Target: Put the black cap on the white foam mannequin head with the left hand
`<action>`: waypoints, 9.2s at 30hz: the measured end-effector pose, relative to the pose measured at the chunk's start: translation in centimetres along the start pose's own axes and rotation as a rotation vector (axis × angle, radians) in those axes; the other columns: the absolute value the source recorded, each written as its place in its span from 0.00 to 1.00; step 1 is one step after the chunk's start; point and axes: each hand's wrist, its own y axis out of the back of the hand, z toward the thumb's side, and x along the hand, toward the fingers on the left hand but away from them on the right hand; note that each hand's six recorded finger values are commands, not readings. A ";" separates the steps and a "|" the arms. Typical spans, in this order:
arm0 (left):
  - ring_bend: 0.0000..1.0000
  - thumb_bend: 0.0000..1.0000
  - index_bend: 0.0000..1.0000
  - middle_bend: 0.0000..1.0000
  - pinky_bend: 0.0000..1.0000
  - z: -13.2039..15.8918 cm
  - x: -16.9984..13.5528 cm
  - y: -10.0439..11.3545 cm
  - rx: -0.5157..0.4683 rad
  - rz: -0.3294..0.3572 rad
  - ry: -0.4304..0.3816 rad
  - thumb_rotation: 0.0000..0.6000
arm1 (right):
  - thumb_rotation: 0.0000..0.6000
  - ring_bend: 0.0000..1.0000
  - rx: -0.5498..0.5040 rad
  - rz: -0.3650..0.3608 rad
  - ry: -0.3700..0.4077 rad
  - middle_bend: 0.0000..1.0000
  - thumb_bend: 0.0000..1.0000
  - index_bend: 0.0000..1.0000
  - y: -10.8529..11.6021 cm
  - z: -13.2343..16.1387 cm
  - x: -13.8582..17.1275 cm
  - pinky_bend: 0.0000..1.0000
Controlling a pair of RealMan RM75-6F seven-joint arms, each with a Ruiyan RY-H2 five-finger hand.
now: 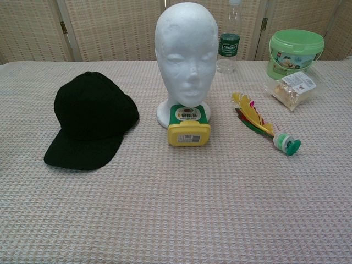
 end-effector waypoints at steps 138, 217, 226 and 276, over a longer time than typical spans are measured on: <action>0.28 0.26 0.46 0.44 0.44 10.1 11.4 -12.7 0.327 0.278 -0.136 1.00 | 1.00 0.00 -0.044 -0.019 0.066 0.00 0.19 0.00 1.2 0.7 0.3 0.00; 0.51 0.55 0.70 0.75 0.66 10.4 12.9 8.1 0.566 0.852 -0.168 1.00 | 1.00 0.00 -0.020 0.017 0.076 0.00 0.19 0.00 0.0 1.4 -0.7 0.00; 0.51 0.55 0.70 0.75 0.66 11.2 13.9 10.7 0.578 0.887 -0.174 1.00 | 1.00 0.00 -0.009 0.038 0.061 0.00 0.19 0.00 -0.7 1.5 -1.4 0.00; 0.51 0.55 0.70 0.75 0.67 23.3 19.3 13.4 0.572 0.846 -0.340 1.00 | 1.00 0.00 -0.027 0.026 0.026 0.00 0.19 0.00 0.2 -0.1 -1.5 0.00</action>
